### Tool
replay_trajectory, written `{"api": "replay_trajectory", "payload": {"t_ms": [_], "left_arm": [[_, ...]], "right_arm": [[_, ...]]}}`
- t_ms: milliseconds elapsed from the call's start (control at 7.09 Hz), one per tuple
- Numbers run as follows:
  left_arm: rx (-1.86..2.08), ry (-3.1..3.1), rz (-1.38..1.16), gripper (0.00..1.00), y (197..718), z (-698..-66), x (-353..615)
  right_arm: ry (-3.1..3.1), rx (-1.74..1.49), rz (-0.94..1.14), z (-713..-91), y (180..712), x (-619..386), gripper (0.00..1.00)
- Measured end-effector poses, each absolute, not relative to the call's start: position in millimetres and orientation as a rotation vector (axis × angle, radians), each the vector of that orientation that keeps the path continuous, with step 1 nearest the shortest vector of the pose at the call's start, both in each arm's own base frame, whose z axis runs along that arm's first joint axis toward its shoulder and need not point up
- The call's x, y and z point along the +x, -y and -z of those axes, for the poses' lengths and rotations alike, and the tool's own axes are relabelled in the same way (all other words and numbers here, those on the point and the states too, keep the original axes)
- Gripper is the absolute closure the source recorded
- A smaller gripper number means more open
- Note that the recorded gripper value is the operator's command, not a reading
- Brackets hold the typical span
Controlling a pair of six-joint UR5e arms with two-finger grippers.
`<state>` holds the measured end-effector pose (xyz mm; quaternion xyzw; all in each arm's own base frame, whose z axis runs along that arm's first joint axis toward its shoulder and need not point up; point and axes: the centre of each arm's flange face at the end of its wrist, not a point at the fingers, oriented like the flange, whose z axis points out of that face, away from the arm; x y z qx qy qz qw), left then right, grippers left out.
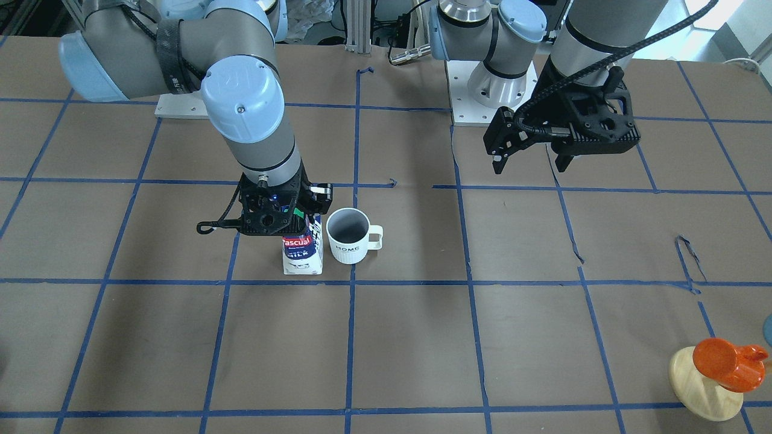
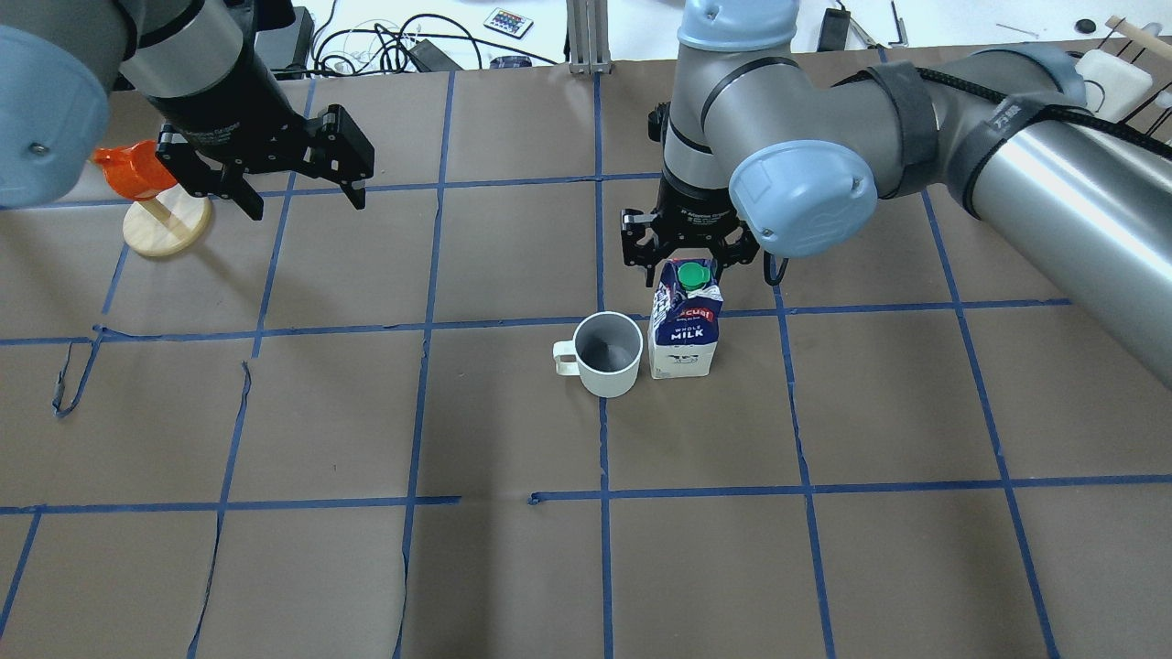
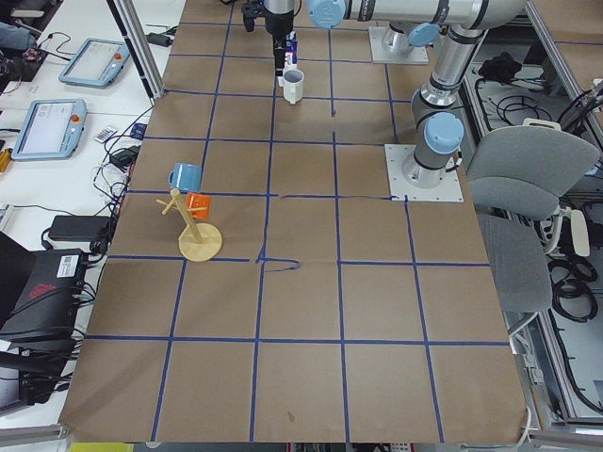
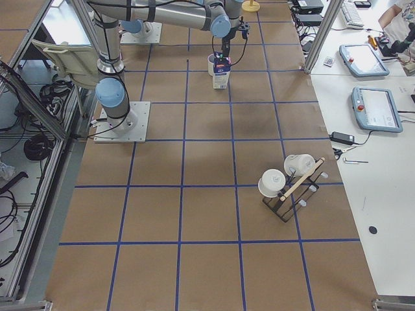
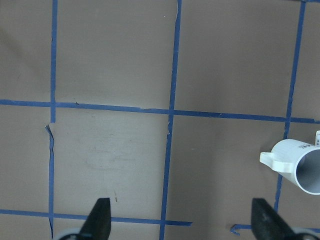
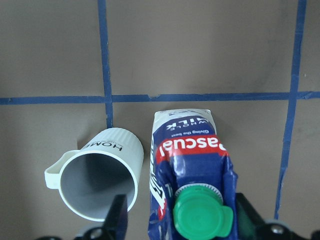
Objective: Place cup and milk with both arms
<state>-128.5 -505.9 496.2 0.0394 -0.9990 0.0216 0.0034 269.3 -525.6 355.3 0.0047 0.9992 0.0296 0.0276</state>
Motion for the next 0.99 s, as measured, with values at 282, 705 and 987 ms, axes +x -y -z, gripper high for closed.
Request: {"api": "replay_trajectory", "payload": {"t_ms": [282, 705, 987], "left_arm": [[0.126, 3.132, -0.067, 0.0, 506, -496, -128], [0.124, 3.134, -0.066, 0.0, 506, -496, -128], [0.124, 3.135, -0.066, 0.0, 505, -496, -128]], "right_arm": [[-3.072, 0.045, -0.008, -382, 528, 255, 0.0], [-3.069, 0.188, 0.067, -437, 521, 197, 0.0], [-3.088, 0.19, 0.029, -453, 516, 158, 0.0]]}}
